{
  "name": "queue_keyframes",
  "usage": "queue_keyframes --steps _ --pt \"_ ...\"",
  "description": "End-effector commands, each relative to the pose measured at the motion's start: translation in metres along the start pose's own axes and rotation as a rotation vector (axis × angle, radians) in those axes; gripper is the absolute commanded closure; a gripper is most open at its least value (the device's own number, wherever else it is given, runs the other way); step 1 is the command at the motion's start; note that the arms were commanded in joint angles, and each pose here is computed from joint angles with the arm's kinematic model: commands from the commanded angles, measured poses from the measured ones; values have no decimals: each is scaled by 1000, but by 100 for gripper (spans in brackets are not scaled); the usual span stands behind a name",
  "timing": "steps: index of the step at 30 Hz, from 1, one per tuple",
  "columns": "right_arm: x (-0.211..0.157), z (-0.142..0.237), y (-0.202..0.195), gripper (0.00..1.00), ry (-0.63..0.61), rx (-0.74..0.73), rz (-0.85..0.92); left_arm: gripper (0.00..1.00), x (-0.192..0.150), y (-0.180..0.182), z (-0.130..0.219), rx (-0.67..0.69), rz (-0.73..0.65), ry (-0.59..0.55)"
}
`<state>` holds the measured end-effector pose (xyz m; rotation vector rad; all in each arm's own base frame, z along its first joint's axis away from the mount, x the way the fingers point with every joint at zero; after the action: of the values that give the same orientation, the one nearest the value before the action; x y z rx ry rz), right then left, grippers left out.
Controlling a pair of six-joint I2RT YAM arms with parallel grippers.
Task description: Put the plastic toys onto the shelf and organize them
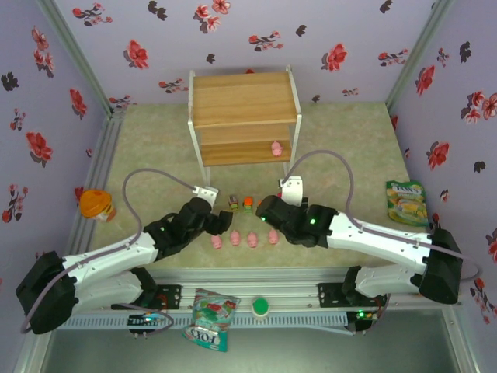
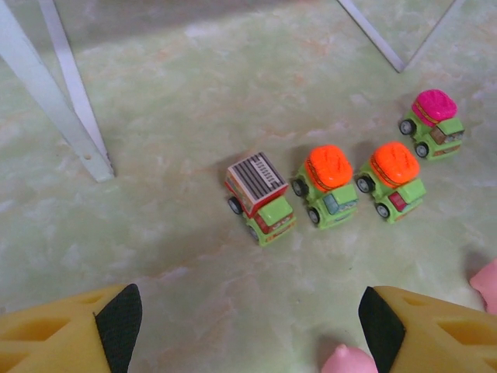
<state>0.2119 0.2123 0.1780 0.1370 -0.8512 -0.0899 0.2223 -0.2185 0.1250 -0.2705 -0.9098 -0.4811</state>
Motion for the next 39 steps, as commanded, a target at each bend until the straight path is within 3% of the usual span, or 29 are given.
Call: queue_keyframes --steps 1,17,30,39 --pt "-16 3 -2 39 34 1 -20 21 2 -2 6 11 14 -5" --pt "-82 -13 15 45 161 10 -25 18 -41 -8 21 -19 4 78" --pt "-122 -33 15 44 247 -41 -33 16 -36 -6 22 -4 -7 57" --pt "-131 -39 4 47 227 -89 -42 16 -35 -6 21 2 -10 56"
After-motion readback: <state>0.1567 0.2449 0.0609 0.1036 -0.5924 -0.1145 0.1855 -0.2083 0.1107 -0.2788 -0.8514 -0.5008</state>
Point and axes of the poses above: each hand's point on the last joint's axis, 136 mm out from that joint toward the fingers, its own z axis back along the fingers, its own y axis along the line the jaws close on, x = y × z, the point moved 1 cm from there along z, back along the fingers, and after that the axes turned 8 degrees about -z, right-handed, at the moved point
